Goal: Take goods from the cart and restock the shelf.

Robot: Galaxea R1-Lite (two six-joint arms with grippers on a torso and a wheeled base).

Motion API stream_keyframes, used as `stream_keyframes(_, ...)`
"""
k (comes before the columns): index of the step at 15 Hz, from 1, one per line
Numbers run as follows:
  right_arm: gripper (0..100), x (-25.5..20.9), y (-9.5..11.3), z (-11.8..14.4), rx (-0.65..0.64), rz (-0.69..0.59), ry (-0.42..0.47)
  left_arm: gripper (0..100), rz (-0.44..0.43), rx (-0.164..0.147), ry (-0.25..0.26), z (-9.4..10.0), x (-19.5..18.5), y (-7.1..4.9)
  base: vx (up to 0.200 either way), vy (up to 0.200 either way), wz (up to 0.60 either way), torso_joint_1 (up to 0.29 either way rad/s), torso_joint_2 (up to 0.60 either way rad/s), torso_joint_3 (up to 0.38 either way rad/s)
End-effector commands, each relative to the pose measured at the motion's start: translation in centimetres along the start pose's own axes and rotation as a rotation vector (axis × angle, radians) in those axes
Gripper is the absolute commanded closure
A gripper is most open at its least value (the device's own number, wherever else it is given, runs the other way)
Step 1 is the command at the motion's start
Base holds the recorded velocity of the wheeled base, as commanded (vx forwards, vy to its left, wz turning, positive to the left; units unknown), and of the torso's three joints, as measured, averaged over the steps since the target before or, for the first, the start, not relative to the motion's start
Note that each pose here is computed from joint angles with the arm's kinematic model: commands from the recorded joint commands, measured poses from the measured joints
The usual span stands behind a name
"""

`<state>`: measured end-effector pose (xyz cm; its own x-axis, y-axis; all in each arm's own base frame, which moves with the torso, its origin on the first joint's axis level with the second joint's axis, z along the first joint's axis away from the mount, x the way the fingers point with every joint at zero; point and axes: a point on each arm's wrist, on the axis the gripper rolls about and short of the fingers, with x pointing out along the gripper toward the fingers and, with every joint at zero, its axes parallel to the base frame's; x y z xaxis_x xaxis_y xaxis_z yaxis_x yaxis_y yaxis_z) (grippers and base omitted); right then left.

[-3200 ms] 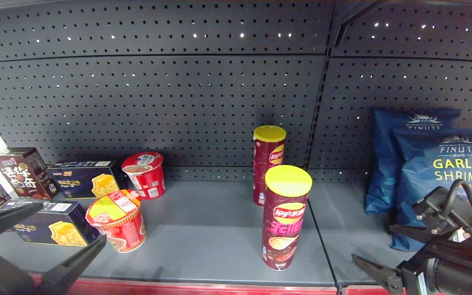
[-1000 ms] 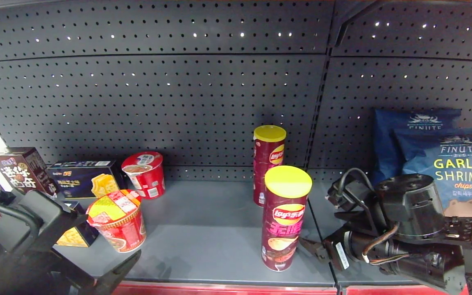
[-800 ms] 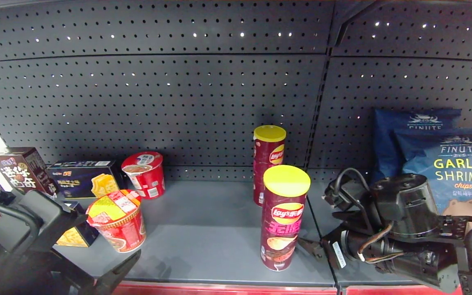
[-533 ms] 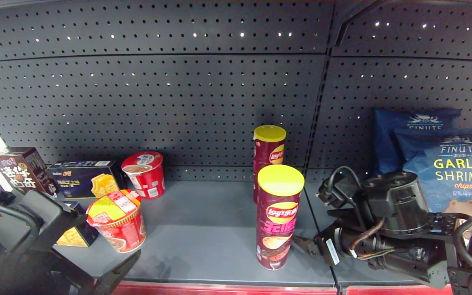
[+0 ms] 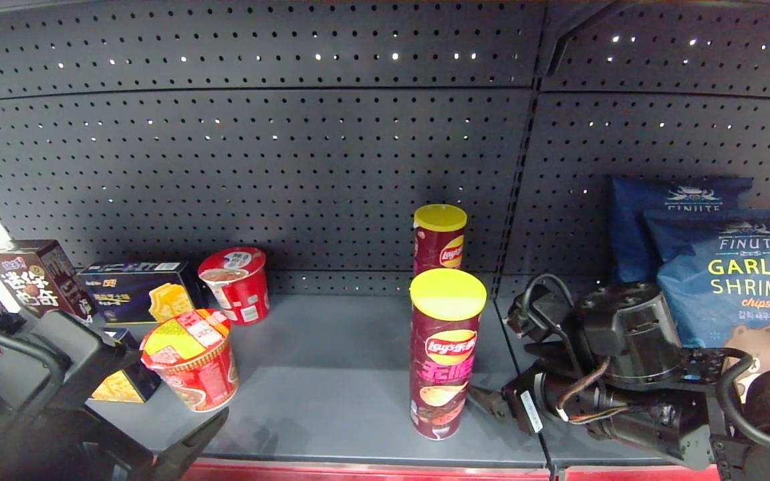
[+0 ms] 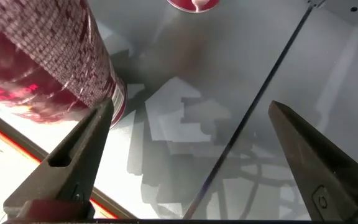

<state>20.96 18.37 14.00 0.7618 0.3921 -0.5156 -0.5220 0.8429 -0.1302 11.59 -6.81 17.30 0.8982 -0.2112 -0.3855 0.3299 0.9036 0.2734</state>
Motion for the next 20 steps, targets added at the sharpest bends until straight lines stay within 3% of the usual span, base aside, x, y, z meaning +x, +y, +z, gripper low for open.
stream_keyframes(1, 0, -0.4, -0.1, -0.1, 0.002, 0.000, -0.003, 0, 0.000, -0.001, -0.002, 0.0, 0.0, 0.0, 0.000, 0.000, 0.00, 0.000, 0.00, 0.000)
stream_keyframes(3, 0, -1.7, -0.6, -0.5, 0.008, -0.005, -0.017, 0, 0.004, -0.004, -0.006, 0.1, 0.0, 0.1, 0.000, 0.000, 0.00, 0.000, 0.00, 0.000)
stream_keyframes(6, 0, -4.7, -1.7, -0.9, 0.039, 0.018, -0.115, 0, 0.067, -0.059, -0.070, -0.1, -1.0, 1.4, 0.000, 0.000, 0.00, 0.000, 0.00, 0.000)
stream_keyframes(8, 0, -6.3, -3.0, -0.1, 0.071, -0.020, -0.182, 0, 0.087, -0.075, -0.103, -1.4, -2.8, 1.7, 0.000, 0.000, 0.00, 0.000, 0.00, 0.000)
stream_keyframes(12, 0, -10.7, -6.2, -0.3, 0.146, -0.153, -0.301, 0, 0.174, -0.080, -0.159, -1.8, -4.4, 2.5, 0.000, 0.000, 0.00, 0.000, 0.00, 0.000)
stream_keyframes(16, 0, -16.1, -8.0, -4.9, 0.221, -0.329, -0.330, 0, 0.351, -0.132, -0.207, -2.9, -6.6, 3.7, 0.000, 0.000, 0.00, 0.000, 0.00, 0.000)
stream_keyframes(20, 0, -19.1, -7.7, -10.9, 0.298, -0.571, -0.312, 0, 0.511, -0.185, -0.186, -6.7, -7.9, 3.2, 0.000, 0.000, 0.00, 0.000, 0.00, 0.000)
